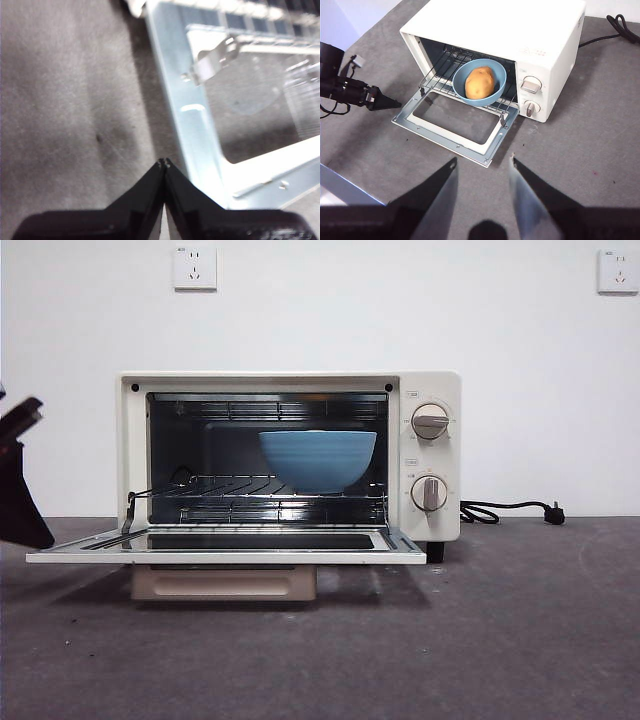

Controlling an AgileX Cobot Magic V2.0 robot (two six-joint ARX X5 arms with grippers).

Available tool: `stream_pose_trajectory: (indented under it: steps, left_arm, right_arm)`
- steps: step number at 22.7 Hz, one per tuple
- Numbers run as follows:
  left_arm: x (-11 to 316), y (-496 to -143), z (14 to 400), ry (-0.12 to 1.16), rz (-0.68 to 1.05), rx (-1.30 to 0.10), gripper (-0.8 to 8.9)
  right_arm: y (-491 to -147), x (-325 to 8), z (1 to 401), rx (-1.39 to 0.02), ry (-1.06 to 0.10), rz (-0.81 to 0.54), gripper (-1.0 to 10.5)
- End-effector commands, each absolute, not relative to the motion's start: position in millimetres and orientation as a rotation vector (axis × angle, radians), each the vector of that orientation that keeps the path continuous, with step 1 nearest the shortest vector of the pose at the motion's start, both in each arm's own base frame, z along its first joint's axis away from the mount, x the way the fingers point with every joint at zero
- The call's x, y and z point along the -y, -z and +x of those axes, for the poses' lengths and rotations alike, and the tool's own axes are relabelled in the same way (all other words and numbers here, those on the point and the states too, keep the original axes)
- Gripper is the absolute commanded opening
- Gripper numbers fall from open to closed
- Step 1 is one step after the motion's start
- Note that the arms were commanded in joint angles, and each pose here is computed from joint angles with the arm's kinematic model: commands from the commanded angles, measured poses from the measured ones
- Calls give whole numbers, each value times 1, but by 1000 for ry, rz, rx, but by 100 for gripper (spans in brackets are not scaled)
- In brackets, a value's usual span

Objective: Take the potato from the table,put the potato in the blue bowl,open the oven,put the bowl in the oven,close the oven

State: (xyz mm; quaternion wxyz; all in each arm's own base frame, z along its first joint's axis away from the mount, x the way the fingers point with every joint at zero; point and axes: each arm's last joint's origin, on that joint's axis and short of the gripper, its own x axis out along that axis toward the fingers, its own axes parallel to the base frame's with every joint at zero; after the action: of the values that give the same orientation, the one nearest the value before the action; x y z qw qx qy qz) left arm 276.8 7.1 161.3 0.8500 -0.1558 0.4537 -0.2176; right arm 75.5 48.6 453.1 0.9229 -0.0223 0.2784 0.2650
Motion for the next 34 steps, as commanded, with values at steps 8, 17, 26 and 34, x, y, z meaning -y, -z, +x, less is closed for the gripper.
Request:
stream_pose_trajectory:
  steps: [8, 17, 26, 34]
  left_arm:
    - [-3, -132, 284, 511, -337, -1013, -8]
    - [0, -132, 286, 609, -385, -983, -8]
    - [0, -136, 289, 685, -445, -927, -8]
    - [-2, -142, 294, 733, -499, -864, -8]
  right_arm:
    - [-453, -49, 75, -575, -540, -22, 166]
    - [-455, -49, 76, -556, -542, -17, 164]
    - [-455, -49, 76, -554, -540, -16, 164]
    - [-455, -49, 76, -553, -540, -16, 163]
